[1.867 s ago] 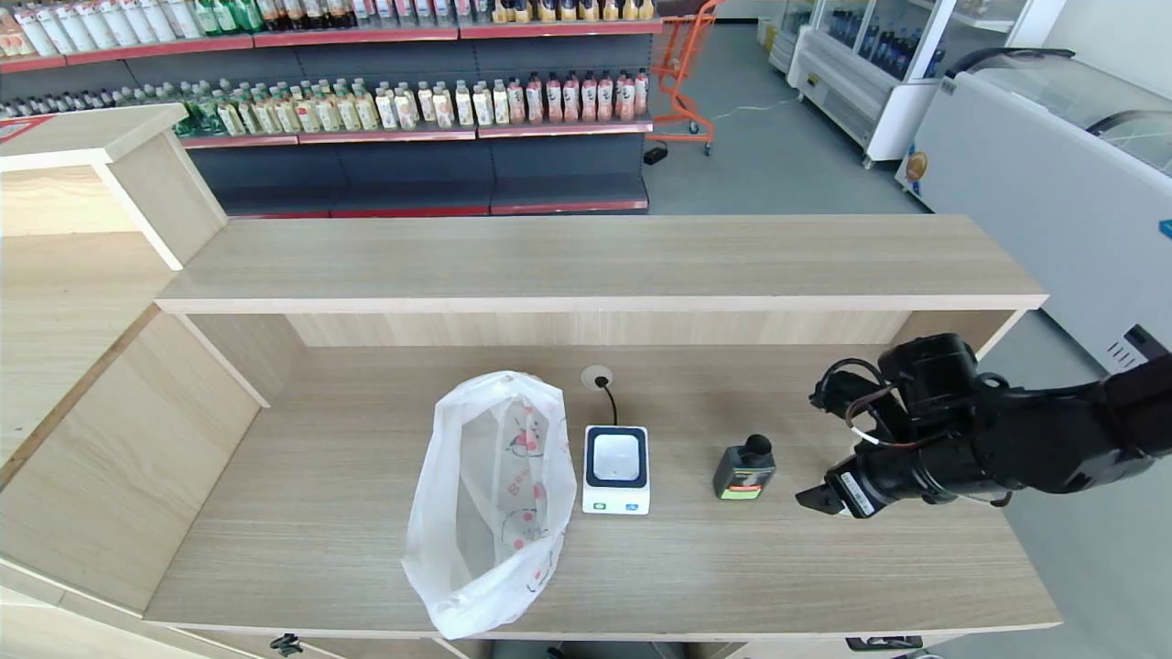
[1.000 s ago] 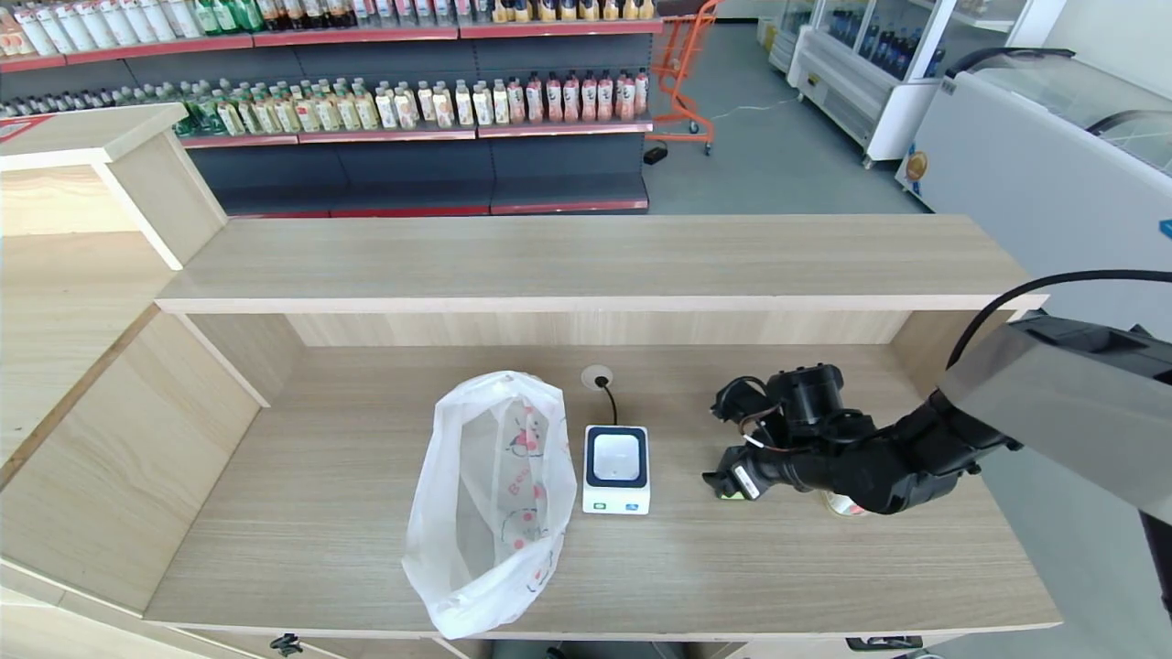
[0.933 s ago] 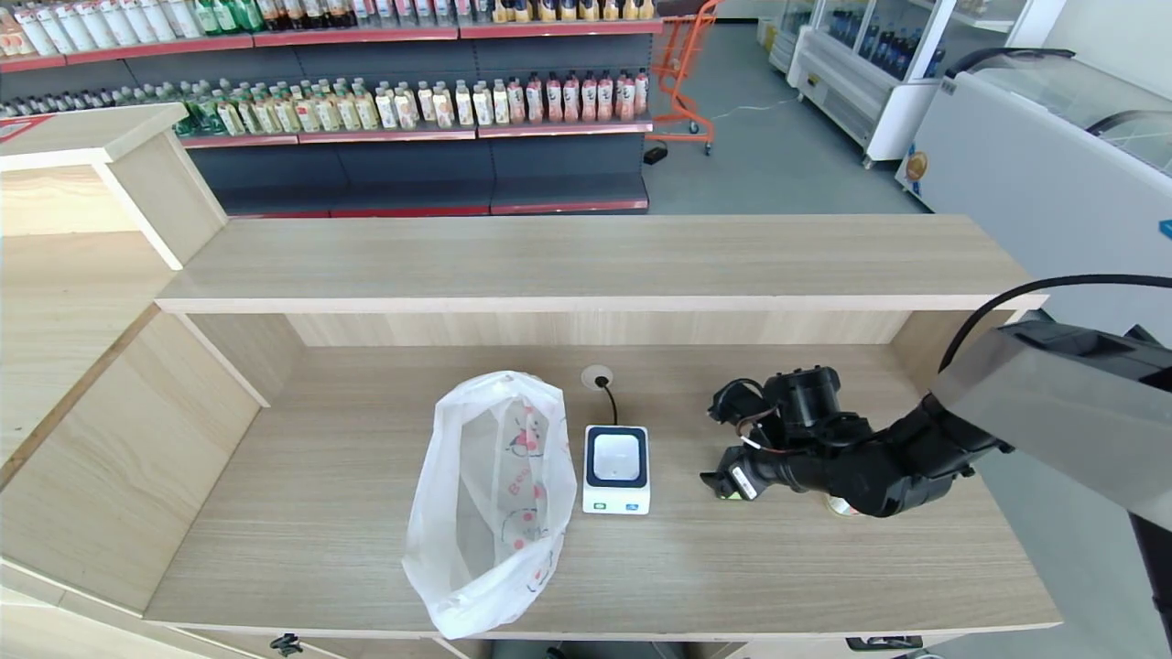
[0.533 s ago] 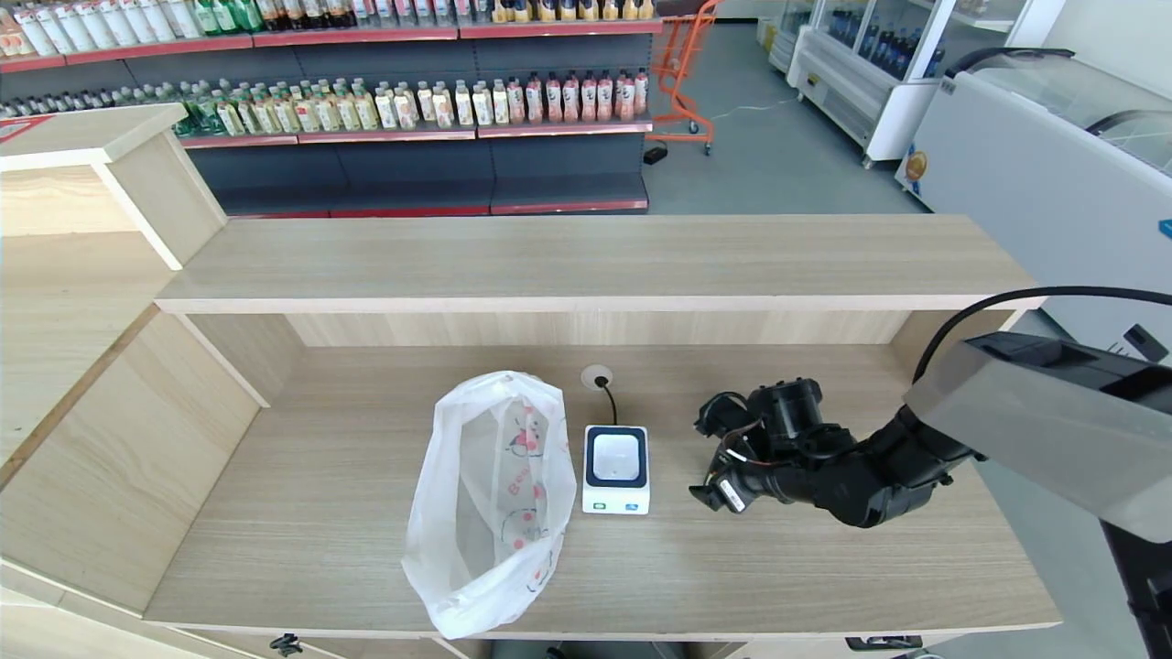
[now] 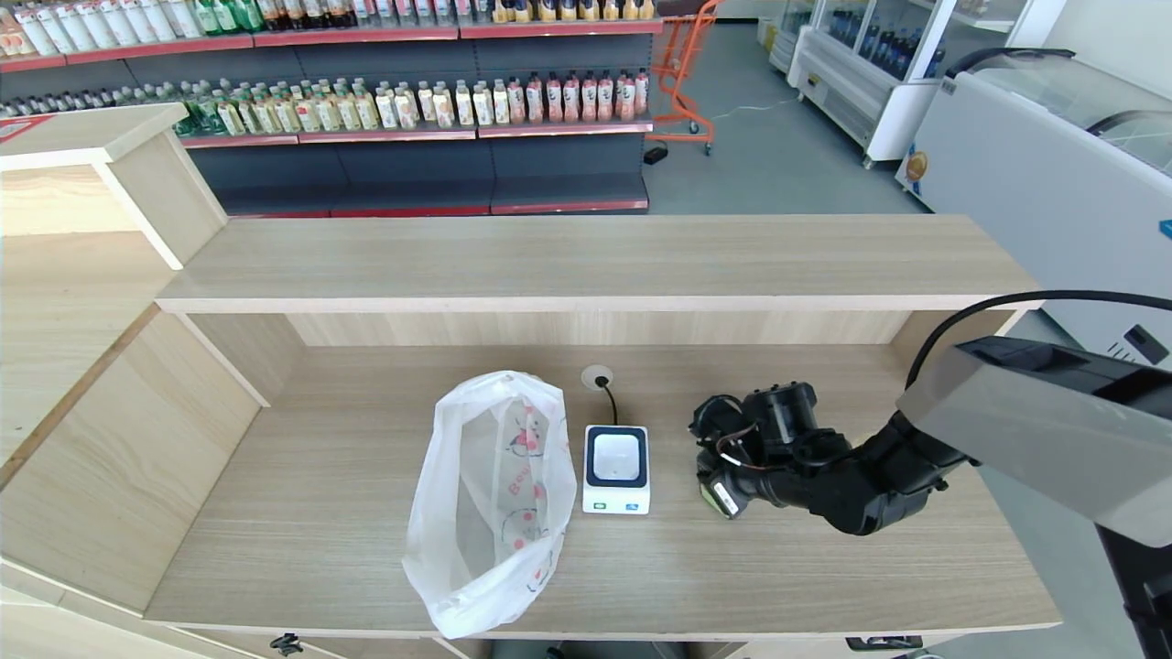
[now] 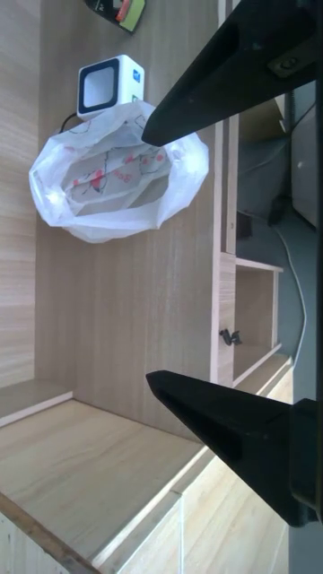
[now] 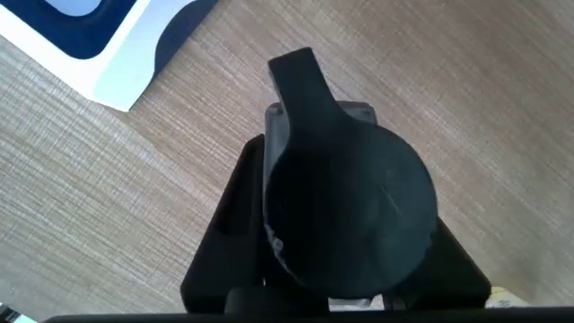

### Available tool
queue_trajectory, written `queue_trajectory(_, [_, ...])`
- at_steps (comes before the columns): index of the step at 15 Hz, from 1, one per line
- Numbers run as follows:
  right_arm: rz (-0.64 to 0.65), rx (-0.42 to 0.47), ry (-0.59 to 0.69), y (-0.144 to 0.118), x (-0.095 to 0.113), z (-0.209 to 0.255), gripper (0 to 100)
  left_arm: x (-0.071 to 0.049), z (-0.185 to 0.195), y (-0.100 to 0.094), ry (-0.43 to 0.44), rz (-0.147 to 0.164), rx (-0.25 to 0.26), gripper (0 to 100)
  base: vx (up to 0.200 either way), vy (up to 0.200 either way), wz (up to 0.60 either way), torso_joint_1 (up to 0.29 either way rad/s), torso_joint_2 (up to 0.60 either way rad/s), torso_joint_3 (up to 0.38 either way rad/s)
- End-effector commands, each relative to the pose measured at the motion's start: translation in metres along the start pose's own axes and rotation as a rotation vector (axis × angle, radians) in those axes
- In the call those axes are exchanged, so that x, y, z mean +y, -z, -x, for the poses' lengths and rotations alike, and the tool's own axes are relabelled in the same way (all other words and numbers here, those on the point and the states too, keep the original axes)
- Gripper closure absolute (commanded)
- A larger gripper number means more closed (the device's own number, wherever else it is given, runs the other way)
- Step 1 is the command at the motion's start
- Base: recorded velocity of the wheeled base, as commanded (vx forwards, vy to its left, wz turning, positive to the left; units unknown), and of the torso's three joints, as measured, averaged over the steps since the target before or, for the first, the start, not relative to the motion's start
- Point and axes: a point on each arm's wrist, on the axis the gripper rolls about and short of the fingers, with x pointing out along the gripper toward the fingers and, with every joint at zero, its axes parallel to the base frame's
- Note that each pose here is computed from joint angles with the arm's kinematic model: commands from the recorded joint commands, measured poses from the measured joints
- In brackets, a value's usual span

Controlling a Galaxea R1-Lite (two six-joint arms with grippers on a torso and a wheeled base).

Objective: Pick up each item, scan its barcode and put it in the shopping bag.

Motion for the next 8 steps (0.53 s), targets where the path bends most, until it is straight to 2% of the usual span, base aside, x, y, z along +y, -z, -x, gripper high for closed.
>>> queue_trajectory(1, [-0.005, 0.020, -0.003, 0.007, 0.001, 0.011, 100, 0.000, 0.000, 0.000, 0.000, 0.000, 0.001, 0, 0.000, 0.000, 0.00, 0.000, 0.00, 0.000])
queue_trajectory(3, [-0.005, -0.003, 0.014, 0.005, 0.000, 0.014, 100, 0.000, 0.000, 0.000, 0.000, 0.000, 0.001, 0, 0.000, 0.000, 0.00, 0.000, 0.00, 0.000])
queue_trajectory(5, [-0.013, -0.046, 0.075, -0.012, -0.008, 0.042, 100, 0.000, 0.000, 0.000, 0.000, 0.000, 0.001, 0, 0.000, 0.000, 0.00, 0.000, 0.00, 0.000])
queue_trajectory(8, [-0.154, -0.129, 0.192, -0.019, -0.028, 0.133, 100, 0.000, 0.000, 0.000, 0.000, 0.000, 0.001, 0, 0.000, 0.000, 0.00, 0.000, 0.00, 0.000])
